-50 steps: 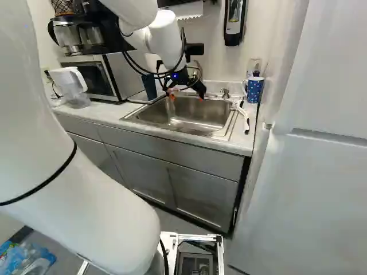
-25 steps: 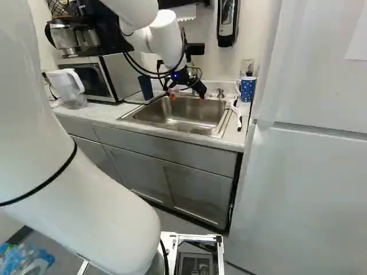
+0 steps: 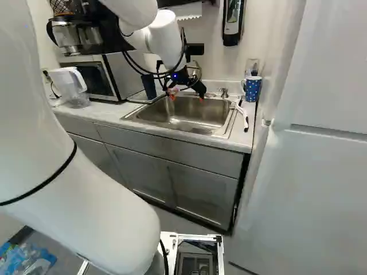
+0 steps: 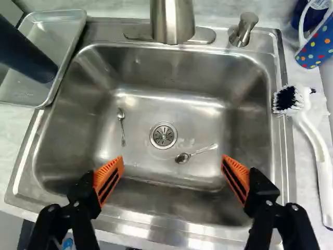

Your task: Rinse the cup and place it in the tray

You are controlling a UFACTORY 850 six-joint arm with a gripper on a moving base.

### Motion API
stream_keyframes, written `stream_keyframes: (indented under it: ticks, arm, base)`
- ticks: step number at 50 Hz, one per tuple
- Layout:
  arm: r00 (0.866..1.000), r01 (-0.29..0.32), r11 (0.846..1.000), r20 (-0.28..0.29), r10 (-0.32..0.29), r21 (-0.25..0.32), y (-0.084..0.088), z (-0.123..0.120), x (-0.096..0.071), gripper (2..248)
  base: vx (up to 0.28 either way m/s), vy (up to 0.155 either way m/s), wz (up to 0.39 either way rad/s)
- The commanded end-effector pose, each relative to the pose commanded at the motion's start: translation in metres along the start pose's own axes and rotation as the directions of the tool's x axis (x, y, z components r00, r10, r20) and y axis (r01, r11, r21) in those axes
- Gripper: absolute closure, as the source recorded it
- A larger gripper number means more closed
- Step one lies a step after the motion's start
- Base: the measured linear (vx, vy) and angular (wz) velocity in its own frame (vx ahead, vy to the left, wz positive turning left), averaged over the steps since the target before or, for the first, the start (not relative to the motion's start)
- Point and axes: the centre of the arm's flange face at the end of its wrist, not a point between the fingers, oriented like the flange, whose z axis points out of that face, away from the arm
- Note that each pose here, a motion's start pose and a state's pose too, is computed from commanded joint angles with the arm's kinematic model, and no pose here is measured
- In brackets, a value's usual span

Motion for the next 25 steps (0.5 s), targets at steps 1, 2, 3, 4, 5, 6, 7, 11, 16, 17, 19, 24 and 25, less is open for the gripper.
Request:
stream_keyframes:
  ticks: [1, 2, 3, 4, 5, 6, 7, 11, 16, 17, 19, 24, 25]
  arm:
    - [1.0, 0.0, 1.0, 0.0, 0.0, 0.0, 0.0, 0.0, 0.0, 3]
    - [1.0, 0.0, 1.0, 0.0, 0.0, 0.0, 0.0, 0.0, 0.0, 3]
    - [1.0, 0.0, 1.0, 0.0, 0.0, 0.0, 0.0, 0.0, 0.0, 3]
    - [1.0, 0.0, 1.0, 0.0, 0.0, 0.0, 0.0, 0.0, 0.0, 3]
    - [1.0, 0.0, 1.0, 0.0, 0.0, 0.0, 0.0, 0.0, 0.0, 3]
    - [1.0, 0.0, 1.0, 0.0, 0.0, 0.0, 0.0, 0.0, 0.0, 3]
    - [1.0, 0.0, 1.0, 0.0, 0.0, 0.0, 0.0, 0.0, 0.0, 3]
    - [1.0, 0.0, 1.0, 0.0, 0.0, 0.0, 0.0, 0.0, 0.0, 3]
    - [1.0, 0.0, 1.0, 0.0, 0.0, 0.0, 0.0, 0.0, 0.0, 3]
    - [1.0, 0.0, 1.0, 0.0, 0.0, 0.0, 0.0, 0.0, 0.0, 3]
    - [1.0, 0.0, 1.0, 0.0, 0.0, 0.0, 0.0, 0.0, 0.0, 3]
    - [1.0, 0.0, 1.0, 0.0, 0.0, 0.0, 0.0, 0.0, 0.0, 3]
    - [1.0, 0.0, 1.0, 0.0, 0.0, 0.0, 0.0, 0.0, 0.0, 3]
  base:
    - [0.011, 0.04, 0.011]
    - [0.002, 0.03, 0.006]
    - [-0.002, 0.034, -0.03]
    - [-0.011, 0.033, -0.028]
    - [-0.011, 0.029, -0.026]
    - [-0.016, 0.033, 0.005]
    - [-0.014, 0.032, 0.002]
    - [-0.013, 0.034, -0.003]
    - [-0.015, 0.043, 0.001]
    - [-0.021, 0.048, 0.004]
    - [-0.022, 0.049, 0.003]
    - [-0.029, 0.047, -0.002]
    - [-0.035, 0.048, 0.004]
